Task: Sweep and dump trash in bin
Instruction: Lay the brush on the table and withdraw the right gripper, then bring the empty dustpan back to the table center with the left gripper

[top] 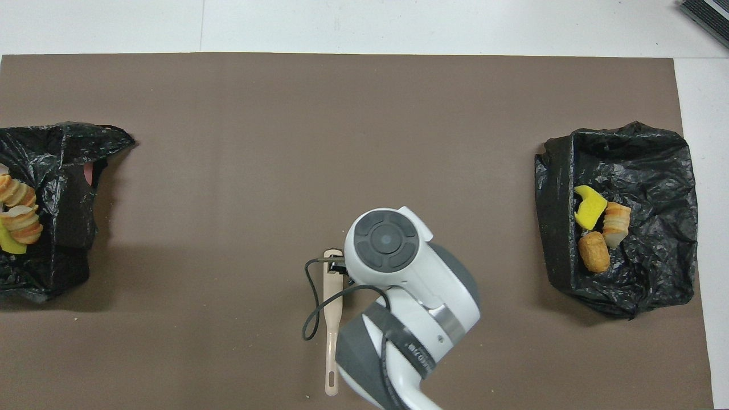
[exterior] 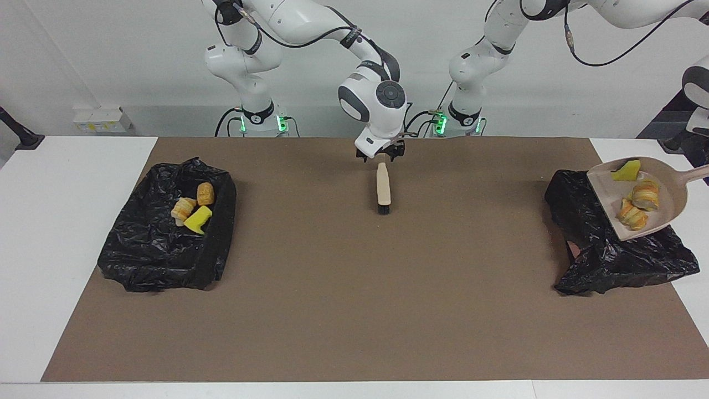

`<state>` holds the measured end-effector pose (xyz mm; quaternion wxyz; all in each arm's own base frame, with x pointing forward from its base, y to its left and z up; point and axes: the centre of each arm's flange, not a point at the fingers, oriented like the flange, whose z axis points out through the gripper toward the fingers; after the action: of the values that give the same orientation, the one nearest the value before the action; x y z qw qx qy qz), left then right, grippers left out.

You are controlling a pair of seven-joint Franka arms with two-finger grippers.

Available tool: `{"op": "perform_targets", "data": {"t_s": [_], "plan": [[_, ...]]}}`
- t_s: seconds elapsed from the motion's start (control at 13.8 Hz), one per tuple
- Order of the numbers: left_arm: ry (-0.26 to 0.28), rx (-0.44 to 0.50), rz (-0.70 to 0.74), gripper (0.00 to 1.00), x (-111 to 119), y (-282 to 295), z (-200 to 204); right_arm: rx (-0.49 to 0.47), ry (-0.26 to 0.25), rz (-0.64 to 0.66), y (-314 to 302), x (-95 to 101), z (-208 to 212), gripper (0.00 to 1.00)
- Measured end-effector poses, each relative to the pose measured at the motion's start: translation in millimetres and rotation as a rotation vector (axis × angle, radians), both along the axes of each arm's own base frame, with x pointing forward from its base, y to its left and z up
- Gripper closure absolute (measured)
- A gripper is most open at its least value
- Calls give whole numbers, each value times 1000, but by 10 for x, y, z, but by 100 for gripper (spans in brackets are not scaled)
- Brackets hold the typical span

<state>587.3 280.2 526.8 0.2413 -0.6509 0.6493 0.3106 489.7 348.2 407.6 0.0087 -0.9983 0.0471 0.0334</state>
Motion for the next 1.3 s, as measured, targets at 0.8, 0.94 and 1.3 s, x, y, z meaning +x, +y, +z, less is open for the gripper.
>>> {"op": "perform_targets", "data": {"t_s": [0.8,0.94,1.3], "plan": [[-120,21,-7,69,-221,-322,657,-39,-138,33,-2947,765,1574,0],[-156,-61,13,69,-187,-483,632,-41,-114,54,-3276,628,1910,0],[-327,-310,334,69,-148,-953,404,-36,-84,73,-3616,475,2284,0]]}}
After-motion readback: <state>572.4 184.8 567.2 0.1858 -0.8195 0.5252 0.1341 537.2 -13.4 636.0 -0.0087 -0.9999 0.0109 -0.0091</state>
